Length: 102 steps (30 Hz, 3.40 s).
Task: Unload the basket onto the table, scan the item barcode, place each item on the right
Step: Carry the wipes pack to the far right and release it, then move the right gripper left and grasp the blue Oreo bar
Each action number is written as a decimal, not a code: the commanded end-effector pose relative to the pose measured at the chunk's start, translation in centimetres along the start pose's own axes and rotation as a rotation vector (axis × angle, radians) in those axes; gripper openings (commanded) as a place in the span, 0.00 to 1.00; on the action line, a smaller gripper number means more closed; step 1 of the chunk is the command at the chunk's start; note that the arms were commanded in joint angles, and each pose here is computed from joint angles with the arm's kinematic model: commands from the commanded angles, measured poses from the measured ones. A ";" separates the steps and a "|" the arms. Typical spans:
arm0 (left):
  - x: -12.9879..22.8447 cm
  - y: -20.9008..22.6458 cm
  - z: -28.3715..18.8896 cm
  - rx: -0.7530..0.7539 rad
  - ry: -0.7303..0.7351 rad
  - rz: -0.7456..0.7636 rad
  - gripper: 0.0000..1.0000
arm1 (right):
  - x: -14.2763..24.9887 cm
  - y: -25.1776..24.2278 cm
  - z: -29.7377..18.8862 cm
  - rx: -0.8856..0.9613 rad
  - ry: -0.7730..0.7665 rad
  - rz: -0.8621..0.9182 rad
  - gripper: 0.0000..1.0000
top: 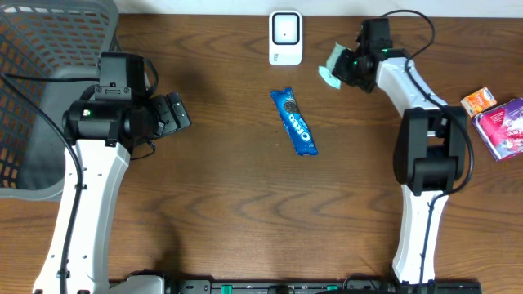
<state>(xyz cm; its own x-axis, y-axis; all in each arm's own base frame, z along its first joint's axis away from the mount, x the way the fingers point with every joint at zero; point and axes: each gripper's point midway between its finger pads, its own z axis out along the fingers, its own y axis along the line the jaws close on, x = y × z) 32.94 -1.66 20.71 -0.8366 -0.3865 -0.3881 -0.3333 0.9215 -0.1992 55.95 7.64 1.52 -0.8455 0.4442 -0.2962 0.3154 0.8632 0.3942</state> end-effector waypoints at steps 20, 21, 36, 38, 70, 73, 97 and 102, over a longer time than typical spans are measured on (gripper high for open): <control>-0.2 0.2 0.0 -0.012 -0.006 -0.004 0.98 | -6.6 -22.1 -22.3 0.991 -0.233 -0.044 0.01; -0.2 0.2 0.0 -0.012 -0.006 -0.004 0.98 | -6.6 -22.6 -22.1 0.982 -0.228 -0.033 0.02; -0.2 0.2 0.0 -0.012 -0.006 -0.004 0.98 | -5.4 -27.6 -18.7 0.829 -0.094 0.064 0.73; -0.2 0.2 0.0 -0.012 -0.006 -0.004 0.98 | -5.1 -26.5 -17.5 0.734 -0.065 0.045 0.75; -0.2 0.2 0.0 -0.012 -0.006 -0.004 0.98 | 10.8 5.1 -6.8 -0.150 0.306 -0.585 0.99; -0.2 0.2 0.0 -0.012 -0.006 -0.004 0.98 | 12.7 6.2 -5.3 -0.118 0.297 -0.652 0.99; -0.2 0.2 0.0 -0.012 -0.006 -0.004 0.98 | 19.7 4.2 -1.6 0.094 0.335 -0.611 0.01; -0.2 0.2 0.0 -0.012 -0.006 -0.004 0.98 | 20.4 8.0 -3.2 -0.134 0.399 -0.535 0.01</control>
<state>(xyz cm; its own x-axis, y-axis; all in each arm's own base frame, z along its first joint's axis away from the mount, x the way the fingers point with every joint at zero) 32.95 -1.65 20.71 -0.8364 -0.3865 -0.3886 -0.3334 0.9215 -0.1990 41.01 20.56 0.48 -0.9592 -0.2072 -0.1924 -0.2482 0.9430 0.2219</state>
